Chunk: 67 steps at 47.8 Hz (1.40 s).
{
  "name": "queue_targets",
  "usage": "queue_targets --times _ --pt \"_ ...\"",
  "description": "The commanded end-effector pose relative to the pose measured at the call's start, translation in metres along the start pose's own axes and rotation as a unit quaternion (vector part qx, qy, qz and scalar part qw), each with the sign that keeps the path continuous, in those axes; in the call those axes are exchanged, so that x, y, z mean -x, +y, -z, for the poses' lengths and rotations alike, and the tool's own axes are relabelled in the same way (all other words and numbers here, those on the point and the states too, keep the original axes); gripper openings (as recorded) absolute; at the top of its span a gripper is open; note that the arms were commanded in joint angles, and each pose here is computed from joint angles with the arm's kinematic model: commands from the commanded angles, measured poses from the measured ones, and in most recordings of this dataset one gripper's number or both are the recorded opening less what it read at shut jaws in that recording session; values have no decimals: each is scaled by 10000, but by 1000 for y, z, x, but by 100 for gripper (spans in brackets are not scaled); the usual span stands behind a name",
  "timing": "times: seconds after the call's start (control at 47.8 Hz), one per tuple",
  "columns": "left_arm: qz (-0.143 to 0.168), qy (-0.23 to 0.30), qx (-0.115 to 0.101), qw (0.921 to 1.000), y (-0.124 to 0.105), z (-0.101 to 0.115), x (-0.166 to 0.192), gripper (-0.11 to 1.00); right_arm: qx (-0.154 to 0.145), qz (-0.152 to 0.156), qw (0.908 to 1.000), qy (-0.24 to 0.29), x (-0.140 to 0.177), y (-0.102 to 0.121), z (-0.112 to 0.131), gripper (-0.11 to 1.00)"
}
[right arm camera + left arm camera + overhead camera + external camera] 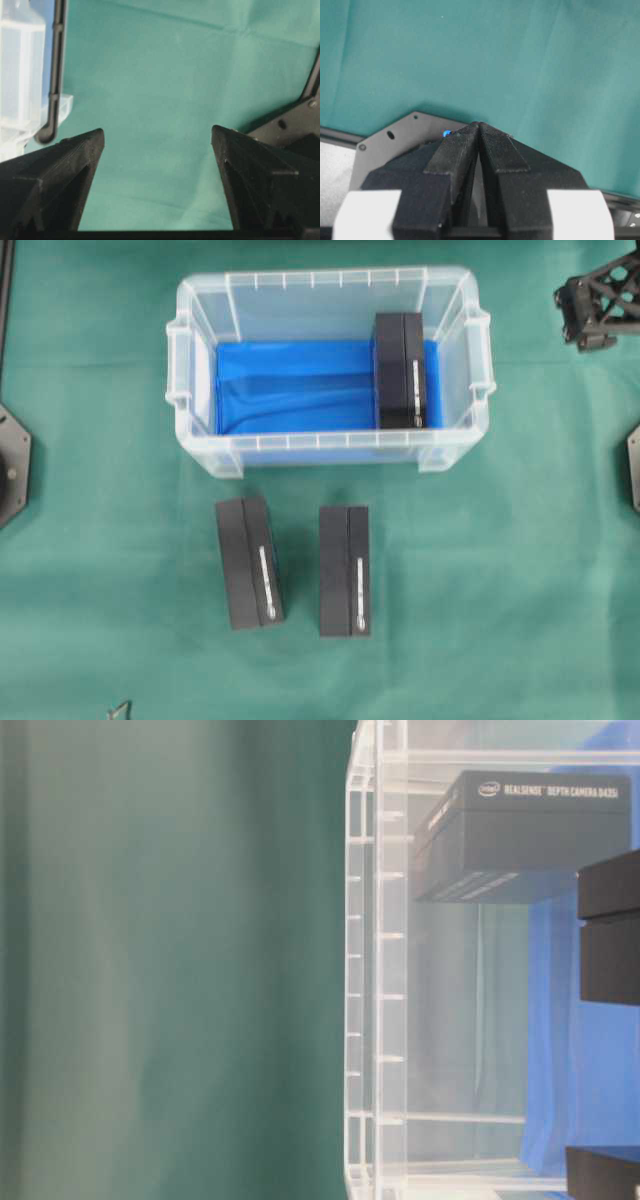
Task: Take the box out of the case with the right arm.
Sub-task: 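Open the right gripper, release the box, and withdraw to the right, then move the open right gripper over the right black box in the case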
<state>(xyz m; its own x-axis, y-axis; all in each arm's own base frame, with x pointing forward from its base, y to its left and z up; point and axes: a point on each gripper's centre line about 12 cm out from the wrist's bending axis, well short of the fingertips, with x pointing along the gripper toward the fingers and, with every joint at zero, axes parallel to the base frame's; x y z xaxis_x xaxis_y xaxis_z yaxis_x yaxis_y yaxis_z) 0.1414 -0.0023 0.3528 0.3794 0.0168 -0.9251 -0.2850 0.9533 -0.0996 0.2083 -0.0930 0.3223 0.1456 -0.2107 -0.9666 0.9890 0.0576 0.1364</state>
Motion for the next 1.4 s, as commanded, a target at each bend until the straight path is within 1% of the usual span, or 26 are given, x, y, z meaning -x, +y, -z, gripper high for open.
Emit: queue_targets --times 0.0,0.251,0.377,0.502,0.607,0.9,1.025,1.172,1.297,1.381 --pt "-4 -50 21 10000 0 -3 1 3 -68 -59 10000 -34 2 -1 -5 87" --pt "-1 -49 14 10000 0 -3 1 3 -112 -127 9998 92 3 2 -3 87" --pt "1 -56 14 10000 0 -3 1 3 -128 -238 9994 197 -1 12 -3 87" --pt "-6 -59 14 10000 0 -3 1 3 -62 -437 9987 252 -5 35 -5 87" --pt "1 -56 -1 10000 0 -3 1 3 65 -557 9981 245 -11 61 -7 87" --pt "1 -56 -1 10000 0 -3 1 3 340 -710 9966 257 -20 138 -15 87" --pt "-9 -60 5 10000 0 -3 1 3 402 -752 9960 259 -24 162 -17 87" --pt "1 -64 -1 10000 0 -3 2 3 422 -763 9958 274 -29 180 -16 87" --pt "9 -78 -8 10000 0 -2 3 3 357 -706 9964 304 -30 180 -15 87" --pt "11 -85 -7 10000 0 -2 3 3 282 -585 9973 341 -31 178 -14 87"
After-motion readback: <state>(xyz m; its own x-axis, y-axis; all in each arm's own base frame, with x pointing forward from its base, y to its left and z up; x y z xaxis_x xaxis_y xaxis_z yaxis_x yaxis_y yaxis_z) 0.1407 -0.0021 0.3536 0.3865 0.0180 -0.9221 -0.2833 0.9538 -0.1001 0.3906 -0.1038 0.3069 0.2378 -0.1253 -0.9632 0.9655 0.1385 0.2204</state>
